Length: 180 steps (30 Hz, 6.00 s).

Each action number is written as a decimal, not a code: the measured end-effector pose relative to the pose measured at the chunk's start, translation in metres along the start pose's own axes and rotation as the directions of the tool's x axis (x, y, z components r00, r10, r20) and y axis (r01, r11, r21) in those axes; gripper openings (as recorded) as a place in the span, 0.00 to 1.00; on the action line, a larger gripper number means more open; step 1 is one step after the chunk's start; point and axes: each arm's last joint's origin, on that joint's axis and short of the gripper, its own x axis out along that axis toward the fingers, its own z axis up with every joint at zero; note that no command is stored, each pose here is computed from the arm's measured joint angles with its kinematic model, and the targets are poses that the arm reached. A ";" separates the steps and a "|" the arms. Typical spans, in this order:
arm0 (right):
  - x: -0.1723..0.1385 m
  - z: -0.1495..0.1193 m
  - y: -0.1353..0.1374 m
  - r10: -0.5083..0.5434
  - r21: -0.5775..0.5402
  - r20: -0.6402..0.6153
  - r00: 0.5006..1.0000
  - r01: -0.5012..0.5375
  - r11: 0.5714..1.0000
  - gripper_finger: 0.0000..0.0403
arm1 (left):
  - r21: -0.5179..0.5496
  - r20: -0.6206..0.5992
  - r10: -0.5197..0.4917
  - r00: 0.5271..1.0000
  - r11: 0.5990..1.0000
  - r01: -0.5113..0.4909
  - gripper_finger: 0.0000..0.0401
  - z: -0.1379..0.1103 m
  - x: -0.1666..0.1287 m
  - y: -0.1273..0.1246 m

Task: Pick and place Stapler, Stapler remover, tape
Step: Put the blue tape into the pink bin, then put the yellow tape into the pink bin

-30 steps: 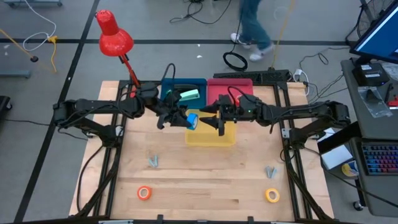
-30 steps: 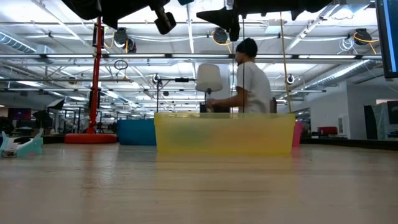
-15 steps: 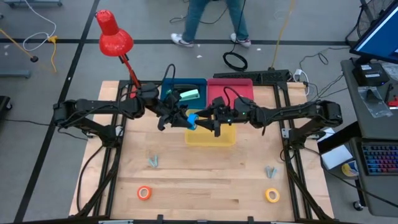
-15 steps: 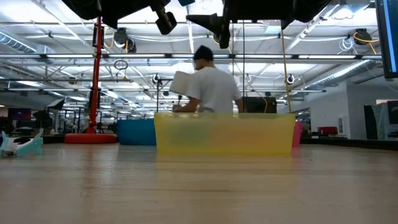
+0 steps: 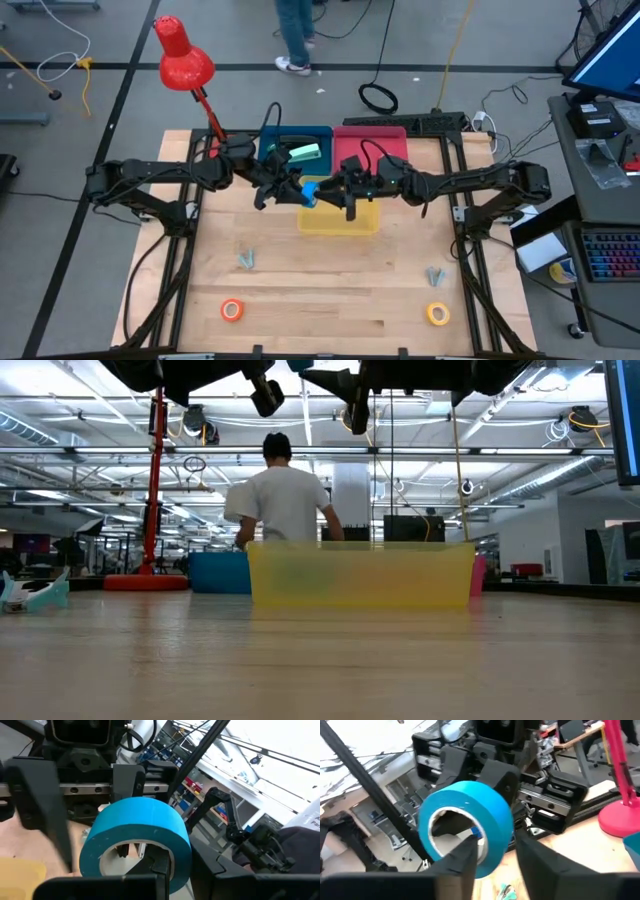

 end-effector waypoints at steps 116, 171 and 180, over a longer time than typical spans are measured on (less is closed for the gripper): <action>-0.190 -0.034 0.056 -0.181 0.166 -0.960 0.214 0.955 0.247 0.31 | 0.127 -0.162 0.322 0.933 0.944 -0.303 0.63 -0.029 -0.004 0.021; -0.159 -0.204 0.174 -0.192 -0.022 -0.981 -0.026 0.999 -0.024 0.31 | 0.166 -0.204 0.438 0.875 0.897 -0.411 0.63 -0.046 0.007 0.015; -0.162 -0.221 0.169 -0.205 -0.085 -0.975 -0.091 0.996 -0.037 0.31 | 0.177 -0.205 0.437 0.876 0.897 -0.406 0.63 -0.046 0.007 0.014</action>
